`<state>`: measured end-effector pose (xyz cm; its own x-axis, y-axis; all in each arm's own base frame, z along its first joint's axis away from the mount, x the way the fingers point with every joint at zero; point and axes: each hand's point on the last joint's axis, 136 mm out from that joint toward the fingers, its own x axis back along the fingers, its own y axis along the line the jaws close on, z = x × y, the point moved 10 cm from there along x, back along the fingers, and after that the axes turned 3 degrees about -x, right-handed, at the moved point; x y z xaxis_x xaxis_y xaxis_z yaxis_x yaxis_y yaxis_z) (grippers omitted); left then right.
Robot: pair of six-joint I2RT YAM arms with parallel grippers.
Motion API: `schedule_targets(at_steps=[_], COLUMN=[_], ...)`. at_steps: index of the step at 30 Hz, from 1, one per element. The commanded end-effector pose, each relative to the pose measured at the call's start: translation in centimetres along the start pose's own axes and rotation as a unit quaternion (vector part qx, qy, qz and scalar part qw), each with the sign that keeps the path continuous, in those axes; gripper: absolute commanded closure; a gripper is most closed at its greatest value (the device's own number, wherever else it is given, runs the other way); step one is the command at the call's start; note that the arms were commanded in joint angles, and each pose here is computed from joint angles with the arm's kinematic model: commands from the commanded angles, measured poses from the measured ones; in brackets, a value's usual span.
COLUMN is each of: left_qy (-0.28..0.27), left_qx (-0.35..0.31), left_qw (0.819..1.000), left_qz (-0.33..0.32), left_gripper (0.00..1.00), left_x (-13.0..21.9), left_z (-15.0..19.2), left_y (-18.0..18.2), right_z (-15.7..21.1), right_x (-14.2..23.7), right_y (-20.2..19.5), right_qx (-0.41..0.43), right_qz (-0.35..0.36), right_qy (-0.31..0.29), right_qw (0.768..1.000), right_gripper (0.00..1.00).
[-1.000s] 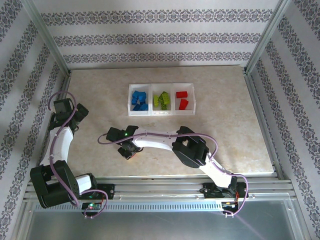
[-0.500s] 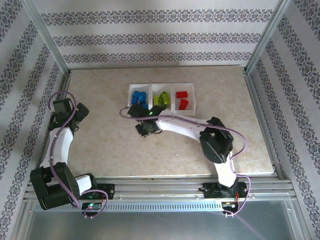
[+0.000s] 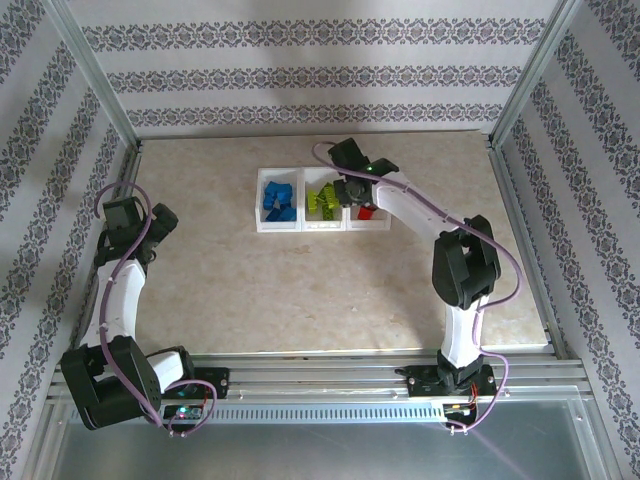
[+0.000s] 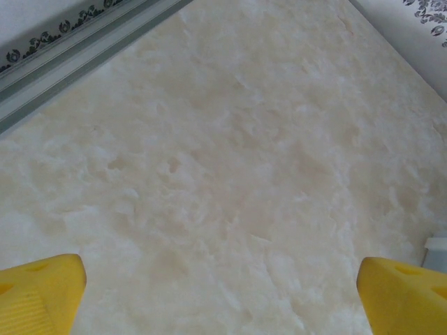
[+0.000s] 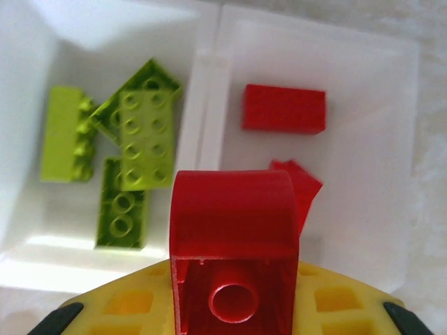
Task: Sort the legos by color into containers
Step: Place the lego in the container.
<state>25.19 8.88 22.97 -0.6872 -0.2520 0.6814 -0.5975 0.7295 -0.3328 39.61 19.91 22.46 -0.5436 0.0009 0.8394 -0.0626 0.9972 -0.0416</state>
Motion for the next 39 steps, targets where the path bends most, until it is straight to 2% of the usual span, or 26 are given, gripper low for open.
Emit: schedule_targets(at_steps=[1, 10, 20, 25, 28, 33, 39], left_qy=[0.0, 0.006, 0.008, 0.008, 0.008, 0.007, 0.002], left_qx=[-0.004, -0.005, -0.009, -0.01, -0.01, -0.011, -0.016], left_qw=[1.0, 1.0, 1.0, 1.0, 1.0, 1.0, 1.0], left_qz=[0.009, 0.016, 0.017, 0.016, 0.016, 0.017, 0.021], left_gripper=[0.0, 0.0, 0.0, 0.0, 0.0, 0.0, 0.0], left_x=[0.5, 0.4, 0.3, 0.2, 0.2, 0.4, 0.9], left_z=[-0.1, 0.1, 0.2, 0.2, 0.2, 0.2, 0.0], left_y=[0.1, 0.1, 0.1, 0.1, 0.1, 0.1, 0.0], right_z=[-1.6, -3.3, -3.3, -3.5, -3.7, -4.1, -4.2], right_x=[-1.7, -5.3, -7.3, -7.0, -6.4, -5.3, -2.1], right_y=[-0.7, -1.7, -2.5, -2.4, -2.4, -2.6, -3.4], right_qx=[0.004, -0.005, -0.024, -0.029, -0.029, -0.03, -0.037], right_qz=[0.017, 0.036, 0.04, 0.03, 0.025, 0.02, 0.019], right_qy=[-0.013, -0.006, 0.006, 0.002, -0.002, -0.012, -0.044], right_qw=[1.0, 0.999, 0.999, 0.999, 0.999, 0.999, 0.998], right_gripper=[0.81, 0.78, 0.71, 0.56, 0.51, 0.5, 0.46])
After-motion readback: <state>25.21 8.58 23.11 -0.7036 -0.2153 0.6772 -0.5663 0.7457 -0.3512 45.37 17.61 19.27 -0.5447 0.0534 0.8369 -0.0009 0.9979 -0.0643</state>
